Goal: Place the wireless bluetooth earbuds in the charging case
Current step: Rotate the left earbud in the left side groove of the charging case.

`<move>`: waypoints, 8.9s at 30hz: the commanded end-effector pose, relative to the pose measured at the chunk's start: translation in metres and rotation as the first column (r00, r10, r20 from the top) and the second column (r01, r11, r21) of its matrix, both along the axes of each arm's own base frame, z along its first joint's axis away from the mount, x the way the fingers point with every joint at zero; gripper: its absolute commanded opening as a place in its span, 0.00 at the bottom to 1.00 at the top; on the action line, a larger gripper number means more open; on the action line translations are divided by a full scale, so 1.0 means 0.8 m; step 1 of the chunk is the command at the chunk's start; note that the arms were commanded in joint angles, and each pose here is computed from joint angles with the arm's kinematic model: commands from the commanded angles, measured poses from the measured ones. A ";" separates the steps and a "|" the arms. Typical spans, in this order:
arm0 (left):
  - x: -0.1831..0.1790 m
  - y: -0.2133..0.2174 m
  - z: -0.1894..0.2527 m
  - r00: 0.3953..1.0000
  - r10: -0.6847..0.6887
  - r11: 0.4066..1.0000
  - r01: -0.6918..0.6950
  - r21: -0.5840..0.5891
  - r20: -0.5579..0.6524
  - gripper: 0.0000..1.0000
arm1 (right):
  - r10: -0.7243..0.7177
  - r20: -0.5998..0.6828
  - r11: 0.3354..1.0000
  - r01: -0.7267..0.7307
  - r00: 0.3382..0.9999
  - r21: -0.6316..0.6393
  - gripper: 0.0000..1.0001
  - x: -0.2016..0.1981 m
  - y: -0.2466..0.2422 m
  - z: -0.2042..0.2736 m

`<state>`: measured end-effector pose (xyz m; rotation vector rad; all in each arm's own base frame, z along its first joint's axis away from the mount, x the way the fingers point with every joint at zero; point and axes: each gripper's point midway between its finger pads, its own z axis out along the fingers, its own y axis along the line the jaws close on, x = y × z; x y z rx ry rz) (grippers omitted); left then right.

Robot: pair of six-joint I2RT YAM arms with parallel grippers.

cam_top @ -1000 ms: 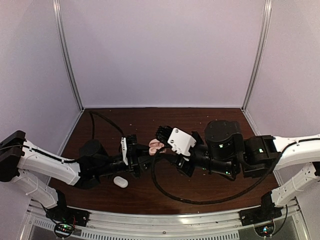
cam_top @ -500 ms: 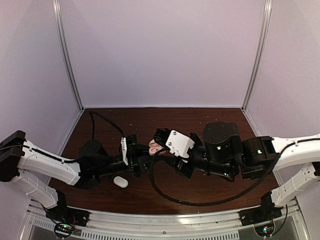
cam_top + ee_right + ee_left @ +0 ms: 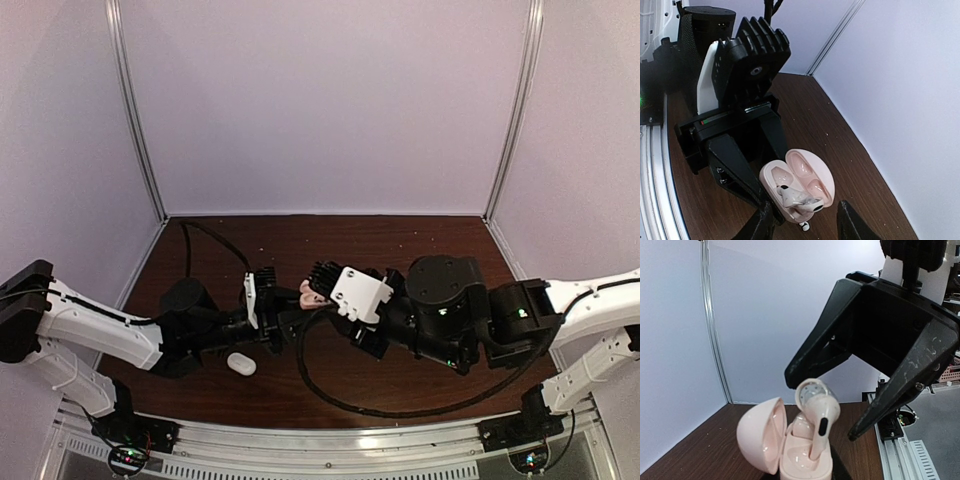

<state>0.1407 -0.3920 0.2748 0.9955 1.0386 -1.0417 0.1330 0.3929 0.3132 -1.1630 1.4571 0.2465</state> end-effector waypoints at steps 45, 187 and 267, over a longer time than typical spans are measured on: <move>0.008 -0.004 0.021 1.000 0.011 0.998 -0.010 -0.060 0.010 0.00 | -0.112 0.180 0.990 0.126 0.977 -0.063 0.33 -0.004 0.008 0.008; -0.072 -0.031 -0.017 0.871 -0.489 0.859 0.490 0.147 -0.047 0.00 | 0.359 -0.308 0.910 -0.404 0.881 -0.093 0.30 -0.089 -0.032 0.012; -0.063 -0.035 -0.011 0.887 -0.459 0.880 0.462 0.108 -0.059 0.00 | 0.141 -0.082 0.961 -0.156 0.987 -0.229 0.47 -0.039 -0.005 -0.003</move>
